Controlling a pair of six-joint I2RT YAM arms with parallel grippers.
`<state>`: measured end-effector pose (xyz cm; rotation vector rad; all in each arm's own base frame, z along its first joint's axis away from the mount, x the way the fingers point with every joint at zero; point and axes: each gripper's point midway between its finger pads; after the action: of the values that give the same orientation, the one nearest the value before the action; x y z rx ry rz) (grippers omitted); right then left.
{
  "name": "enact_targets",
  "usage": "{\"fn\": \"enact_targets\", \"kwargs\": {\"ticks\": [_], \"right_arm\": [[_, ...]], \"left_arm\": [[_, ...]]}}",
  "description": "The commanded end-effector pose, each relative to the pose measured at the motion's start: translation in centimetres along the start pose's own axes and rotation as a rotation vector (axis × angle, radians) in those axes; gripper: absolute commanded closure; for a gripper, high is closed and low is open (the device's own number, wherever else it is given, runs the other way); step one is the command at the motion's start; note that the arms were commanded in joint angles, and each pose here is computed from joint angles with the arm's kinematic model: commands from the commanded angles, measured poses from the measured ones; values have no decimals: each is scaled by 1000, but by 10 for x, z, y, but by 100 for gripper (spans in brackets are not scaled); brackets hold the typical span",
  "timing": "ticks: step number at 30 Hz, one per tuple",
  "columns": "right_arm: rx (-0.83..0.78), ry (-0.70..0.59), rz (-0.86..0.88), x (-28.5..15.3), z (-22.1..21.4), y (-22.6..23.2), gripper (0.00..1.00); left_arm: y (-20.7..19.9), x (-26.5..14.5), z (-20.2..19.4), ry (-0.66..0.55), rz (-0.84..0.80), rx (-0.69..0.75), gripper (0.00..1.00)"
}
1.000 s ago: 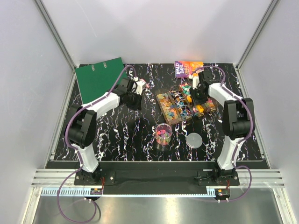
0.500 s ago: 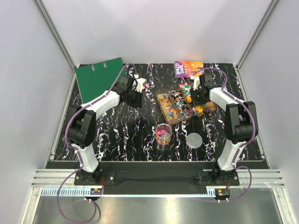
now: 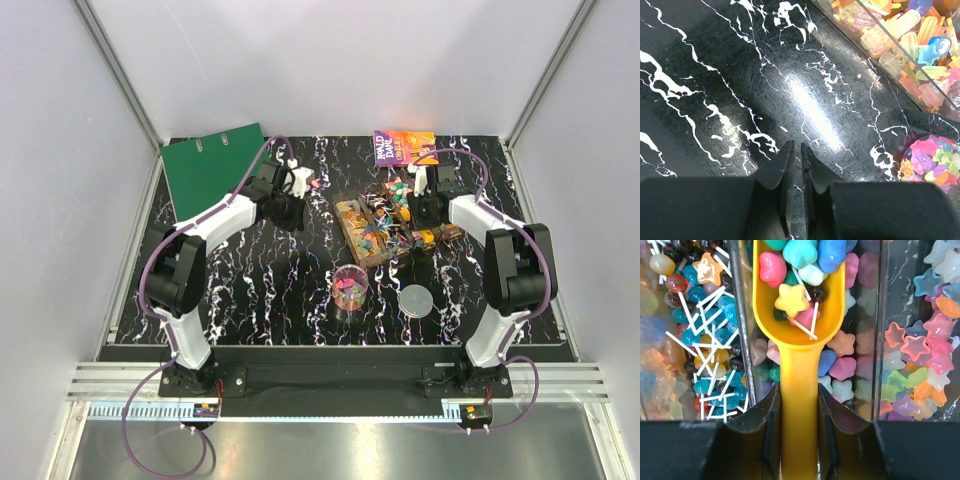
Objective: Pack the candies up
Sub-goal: Scoop the fake candies from the storage box.
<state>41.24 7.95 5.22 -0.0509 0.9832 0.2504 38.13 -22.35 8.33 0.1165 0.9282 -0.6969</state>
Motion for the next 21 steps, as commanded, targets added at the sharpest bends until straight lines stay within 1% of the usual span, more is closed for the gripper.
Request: {"fn": "enact_targets", "kwargs": {"ticks": [1,2,4,5,10,11,13,21], "right_arm": [[-25,-180,11,-14,28,8,100],[-32,-211,13,-13,33,10,100],[-30,-206,27,-6,27,12,100],[-34,-233,29,-4,31,13,100],[-49,-278,25,4,39,12,100],[-51,-307,17,4,45,11,100],[-54,-304,15,4,44,10,100],[-50,-384,-6,-12,46,8,100]], "left_arm": [[-1,-2,21,-46,1,39,87],[-3,-1,20,-42,3,42,87],[-3,0,19,-35,4,56,87],[-5,2,16,-24,5,63,87],[-10,9,7,18,-3,98,87],[-12,10,6,24,-3,106,87],[-13,11,5,32,-3,120,88],[-18,16,6,42,0,151,89]]}}
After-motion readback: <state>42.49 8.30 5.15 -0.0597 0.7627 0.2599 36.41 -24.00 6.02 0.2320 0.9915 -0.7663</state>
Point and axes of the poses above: each gripper's point midway between its finger pads, its own x axis out along the fingers, its own y axis along the line the jaws close on, z = x × y, and after that the axes turned 4 degrees about x, right-handed
